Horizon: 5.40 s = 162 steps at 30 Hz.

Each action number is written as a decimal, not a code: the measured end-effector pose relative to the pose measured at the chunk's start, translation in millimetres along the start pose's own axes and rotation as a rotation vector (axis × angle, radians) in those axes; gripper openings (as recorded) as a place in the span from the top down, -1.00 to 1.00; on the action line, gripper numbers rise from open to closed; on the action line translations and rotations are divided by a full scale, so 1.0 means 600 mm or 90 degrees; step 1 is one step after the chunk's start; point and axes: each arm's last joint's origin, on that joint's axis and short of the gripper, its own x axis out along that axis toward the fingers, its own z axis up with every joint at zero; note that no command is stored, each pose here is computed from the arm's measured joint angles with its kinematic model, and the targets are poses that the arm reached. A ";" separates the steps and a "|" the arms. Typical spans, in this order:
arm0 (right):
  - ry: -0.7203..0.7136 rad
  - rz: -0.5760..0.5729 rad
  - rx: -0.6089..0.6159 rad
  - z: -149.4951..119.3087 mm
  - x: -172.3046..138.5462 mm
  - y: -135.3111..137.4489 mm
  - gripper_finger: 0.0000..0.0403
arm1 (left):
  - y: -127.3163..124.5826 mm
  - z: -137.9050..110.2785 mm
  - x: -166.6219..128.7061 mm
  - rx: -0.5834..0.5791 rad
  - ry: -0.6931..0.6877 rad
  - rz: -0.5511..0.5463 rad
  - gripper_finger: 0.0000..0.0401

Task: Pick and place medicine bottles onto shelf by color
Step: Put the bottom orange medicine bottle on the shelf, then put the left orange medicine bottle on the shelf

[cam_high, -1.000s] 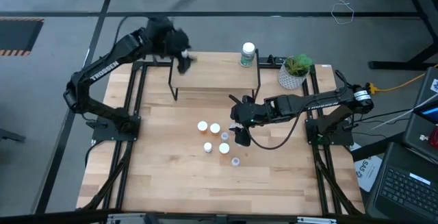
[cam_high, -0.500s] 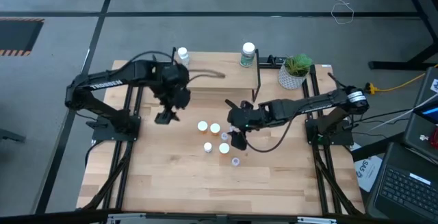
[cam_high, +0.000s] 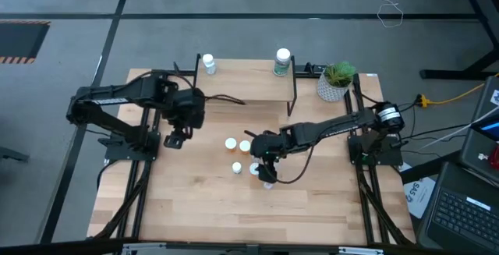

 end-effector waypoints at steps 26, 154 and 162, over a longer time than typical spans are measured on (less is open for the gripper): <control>0.039 -0.070 -0.076 -0.027 0.097 0.016 -0.34 | -0.007 -0.062 -0.028 -0.069 -0.079 0.090 -0.26; 0.123 -0.032 0.018 0.047 -0.344 -0.140 -0.36 | 0.015 0.036 0.200 -0.015 -0.183 0.057 -0.26; 0.066 -0.067 0.087 -0.036 -0.321 -0.122 -0.36 | 0.020 0.054 0.278 -0.017 -0.151 0.051 -0.26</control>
